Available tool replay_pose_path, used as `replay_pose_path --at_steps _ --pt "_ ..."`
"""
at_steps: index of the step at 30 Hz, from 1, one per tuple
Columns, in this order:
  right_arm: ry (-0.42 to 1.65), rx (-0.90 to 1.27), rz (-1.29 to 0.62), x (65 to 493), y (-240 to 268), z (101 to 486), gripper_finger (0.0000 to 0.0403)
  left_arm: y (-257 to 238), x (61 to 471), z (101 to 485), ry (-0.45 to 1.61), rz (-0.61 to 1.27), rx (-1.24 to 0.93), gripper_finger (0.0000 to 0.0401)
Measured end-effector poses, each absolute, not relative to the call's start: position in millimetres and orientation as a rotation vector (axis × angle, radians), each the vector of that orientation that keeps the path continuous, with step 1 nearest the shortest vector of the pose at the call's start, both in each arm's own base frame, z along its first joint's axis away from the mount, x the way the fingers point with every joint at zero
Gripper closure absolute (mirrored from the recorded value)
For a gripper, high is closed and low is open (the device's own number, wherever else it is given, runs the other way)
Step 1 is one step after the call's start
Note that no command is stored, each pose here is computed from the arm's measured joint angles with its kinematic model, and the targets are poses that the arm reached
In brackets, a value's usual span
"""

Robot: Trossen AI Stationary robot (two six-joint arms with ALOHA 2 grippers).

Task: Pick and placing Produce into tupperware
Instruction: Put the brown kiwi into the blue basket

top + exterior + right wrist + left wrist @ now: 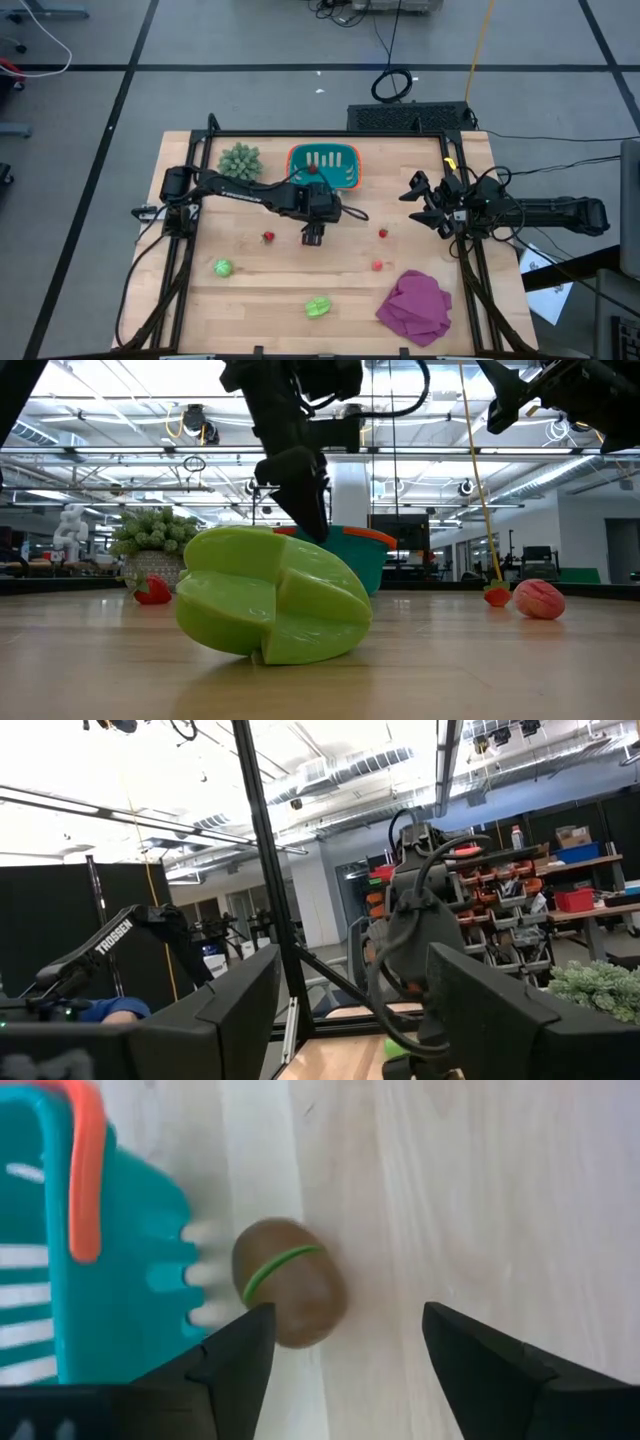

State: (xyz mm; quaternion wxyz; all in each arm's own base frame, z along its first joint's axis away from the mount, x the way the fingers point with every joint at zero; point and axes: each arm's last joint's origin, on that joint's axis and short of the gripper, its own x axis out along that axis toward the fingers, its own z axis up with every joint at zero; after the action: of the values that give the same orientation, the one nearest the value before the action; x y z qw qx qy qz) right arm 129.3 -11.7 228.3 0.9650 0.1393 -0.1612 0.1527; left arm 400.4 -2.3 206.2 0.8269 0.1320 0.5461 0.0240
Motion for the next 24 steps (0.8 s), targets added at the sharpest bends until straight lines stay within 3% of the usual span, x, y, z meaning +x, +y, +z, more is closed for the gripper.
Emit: replay_pose_path --at_steps 9,16,24 --pt "-0.326 0.282 0.310 129 -12 228 0.0161 3 403 201 1.153 0.110 0.201 0.0120" --pt "-0.324 0.282 0.310 129 -12 228 0.0161 2 414 208 1.016 0.161 0.104 0.0099" --pt "-0.317 0.284 0.310 130 -12 228 0.0161 1 421 197 0.989 0.232 -0.035 0.0100"
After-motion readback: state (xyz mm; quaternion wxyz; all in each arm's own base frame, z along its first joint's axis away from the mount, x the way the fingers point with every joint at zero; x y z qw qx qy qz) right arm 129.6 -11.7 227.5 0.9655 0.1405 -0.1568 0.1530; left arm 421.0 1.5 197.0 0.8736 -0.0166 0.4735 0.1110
